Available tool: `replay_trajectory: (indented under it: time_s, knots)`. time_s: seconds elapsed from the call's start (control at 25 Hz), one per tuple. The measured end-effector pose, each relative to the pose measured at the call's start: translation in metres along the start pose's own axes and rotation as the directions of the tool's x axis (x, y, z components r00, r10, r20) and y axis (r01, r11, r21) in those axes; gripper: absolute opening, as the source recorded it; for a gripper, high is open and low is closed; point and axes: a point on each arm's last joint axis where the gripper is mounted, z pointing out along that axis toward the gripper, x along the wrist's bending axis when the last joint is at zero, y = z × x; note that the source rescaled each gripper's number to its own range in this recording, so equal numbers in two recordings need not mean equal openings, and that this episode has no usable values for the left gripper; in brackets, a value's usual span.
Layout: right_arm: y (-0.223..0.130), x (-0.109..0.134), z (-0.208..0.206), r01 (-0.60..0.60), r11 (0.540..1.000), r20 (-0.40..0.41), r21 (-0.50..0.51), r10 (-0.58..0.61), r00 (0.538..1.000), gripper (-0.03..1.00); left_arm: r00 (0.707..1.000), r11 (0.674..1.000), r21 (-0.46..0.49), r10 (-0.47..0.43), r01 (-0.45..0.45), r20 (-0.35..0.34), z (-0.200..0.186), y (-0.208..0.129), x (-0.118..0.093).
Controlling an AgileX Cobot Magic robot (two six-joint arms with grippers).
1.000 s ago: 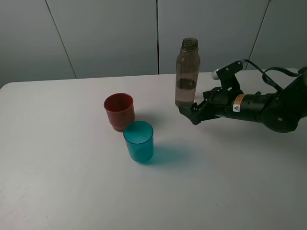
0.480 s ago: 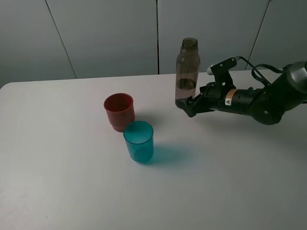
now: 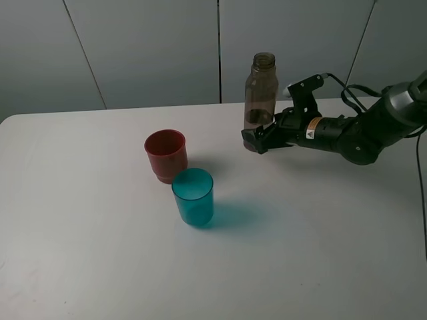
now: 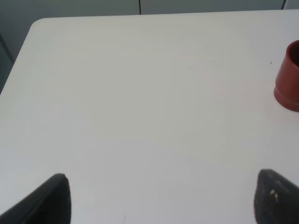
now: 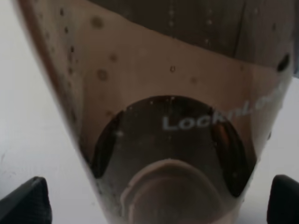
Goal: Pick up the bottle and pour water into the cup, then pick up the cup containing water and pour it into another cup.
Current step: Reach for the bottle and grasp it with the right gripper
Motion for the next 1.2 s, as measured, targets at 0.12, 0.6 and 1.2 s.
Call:
replay_trajectory:
  time_s: [0.12,0.6,1.2]
  knots:
    - [0.003,-0.002,0.004,-0.034,0.999,0.002,-0.016,0.034,0.999,1.00,1.000,1.000,0.000,0.000,0.000,0.000,0.000,0.000,0.000]
    - [0.000,-0.005,0.014,-0.083,0.996,-0.002,-0.031,0.083,0.997,1.00,1.000,1.000,0.000,0.000,0.000,0.000,0.000,0.000,0.000]
    - [-0.003,-0.005,0.029,-0.040,0.993,-0.050,-0.109,0.035,0.998,1.00,1.000,1.000,0.000,-0.004,0.004,0.000,0.000,0.000,0.000]
